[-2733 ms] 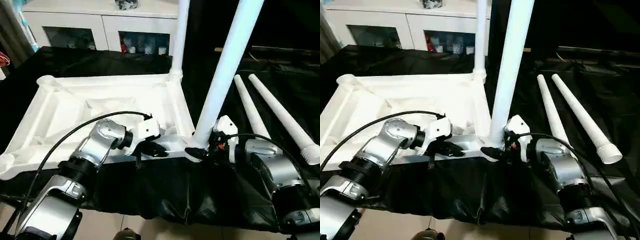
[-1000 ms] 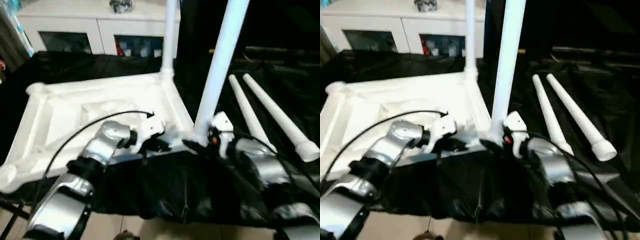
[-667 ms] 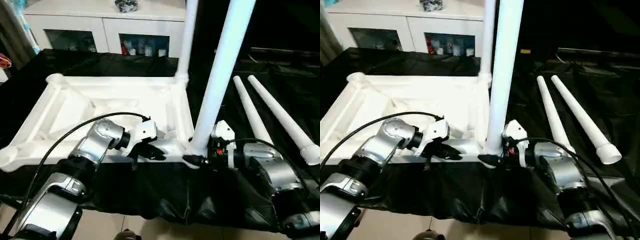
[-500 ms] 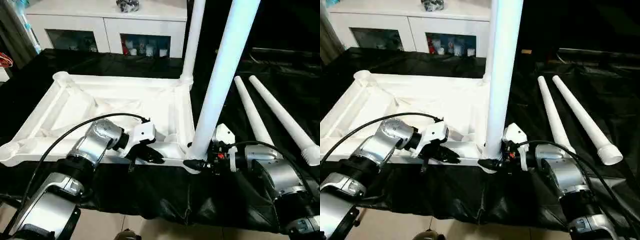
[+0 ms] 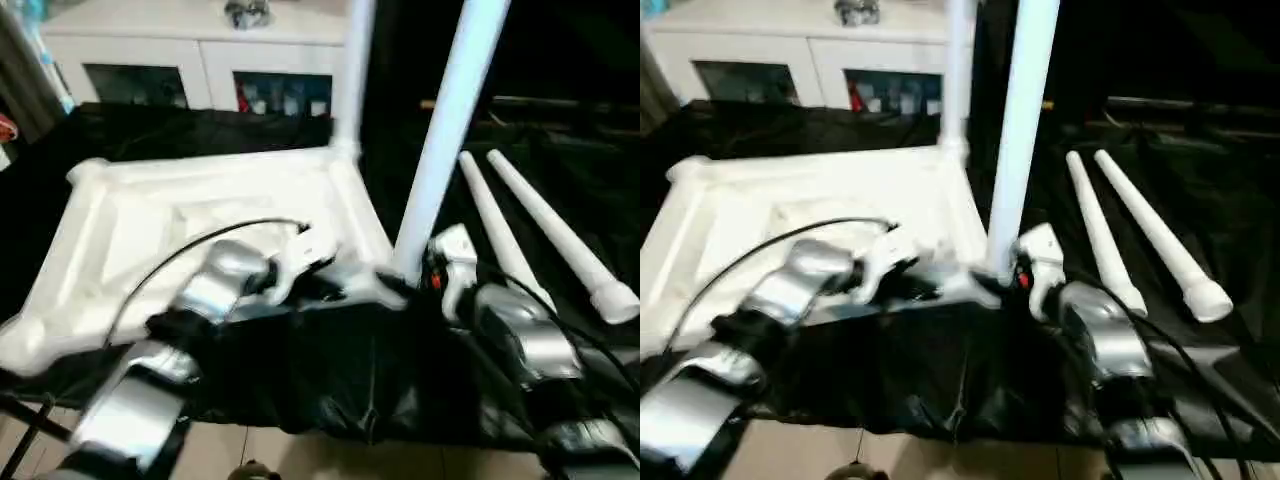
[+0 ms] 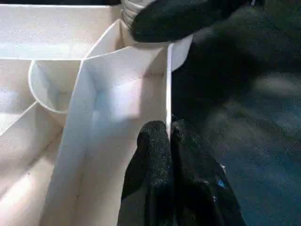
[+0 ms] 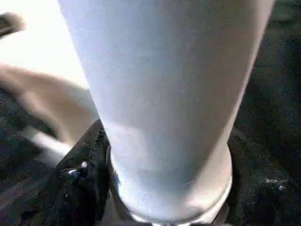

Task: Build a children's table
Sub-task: Rotate leg to tighten

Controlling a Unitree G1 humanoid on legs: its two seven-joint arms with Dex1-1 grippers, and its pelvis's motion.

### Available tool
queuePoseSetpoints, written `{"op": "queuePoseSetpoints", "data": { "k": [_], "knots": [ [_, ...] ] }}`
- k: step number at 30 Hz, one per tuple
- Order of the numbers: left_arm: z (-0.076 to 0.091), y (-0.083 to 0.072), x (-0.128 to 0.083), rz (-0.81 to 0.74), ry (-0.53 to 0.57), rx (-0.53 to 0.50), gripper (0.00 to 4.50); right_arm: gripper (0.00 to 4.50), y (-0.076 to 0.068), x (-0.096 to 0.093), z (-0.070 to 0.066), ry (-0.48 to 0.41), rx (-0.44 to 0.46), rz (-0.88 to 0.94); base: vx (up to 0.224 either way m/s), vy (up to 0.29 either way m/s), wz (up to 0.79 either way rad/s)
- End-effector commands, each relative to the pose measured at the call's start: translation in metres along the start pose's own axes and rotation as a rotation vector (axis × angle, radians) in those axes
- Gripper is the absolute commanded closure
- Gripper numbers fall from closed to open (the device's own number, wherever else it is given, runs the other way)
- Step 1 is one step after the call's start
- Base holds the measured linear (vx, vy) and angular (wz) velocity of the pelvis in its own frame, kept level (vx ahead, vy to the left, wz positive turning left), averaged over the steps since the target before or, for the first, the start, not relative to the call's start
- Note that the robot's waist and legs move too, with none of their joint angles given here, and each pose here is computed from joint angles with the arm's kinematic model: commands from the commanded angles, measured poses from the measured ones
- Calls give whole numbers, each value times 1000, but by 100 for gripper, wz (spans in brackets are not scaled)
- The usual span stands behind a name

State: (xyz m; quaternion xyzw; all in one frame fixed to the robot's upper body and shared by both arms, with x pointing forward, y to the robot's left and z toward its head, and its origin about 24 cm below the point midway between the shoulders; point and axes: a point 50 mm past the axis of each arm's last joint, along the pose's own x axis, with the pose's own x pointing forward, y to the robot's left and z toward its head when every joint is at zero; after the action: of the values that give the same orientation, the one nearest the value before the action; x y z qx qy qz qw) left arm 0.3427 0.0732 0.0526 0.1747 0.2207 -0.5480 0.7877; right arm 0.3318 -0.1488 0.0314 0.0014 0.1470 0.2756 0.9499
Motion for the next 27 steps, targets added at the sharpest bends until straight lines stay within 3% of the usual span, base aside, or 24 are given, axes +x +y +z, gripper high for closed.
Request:
{"op": "queuePoseSetpoints", "data": {
  "k": [1,5,7,12,20,22,27],
  "knots": [
    [26,-5,19,64,-39,22,450,168,24,21,-9,54,18,-51,0,0,0],
    [31,-5,25,127,-40,15,450,168,34,33,-5,42,40,-97,0,0,0],
    [31,-7,27,124,-38,34,450,113,41,36,-3,26,32,-65,0,0,0],
    [28,-10,23,60,-47,84,450,63,42,38,2,-5,27,4,0,0,0],
    [15,-11,6,-81,-45,150,450,49,33,17,2,4,-89,233,0,0,0],
    [9,-12,-2,-148,-36,174,450,49,29,4,0,25,-132,358,0,0,0],
    [4,-12,-9,-196,-26,185,450,49,26,-9,1,53,-161,480,0,0,0]
  ]
}}
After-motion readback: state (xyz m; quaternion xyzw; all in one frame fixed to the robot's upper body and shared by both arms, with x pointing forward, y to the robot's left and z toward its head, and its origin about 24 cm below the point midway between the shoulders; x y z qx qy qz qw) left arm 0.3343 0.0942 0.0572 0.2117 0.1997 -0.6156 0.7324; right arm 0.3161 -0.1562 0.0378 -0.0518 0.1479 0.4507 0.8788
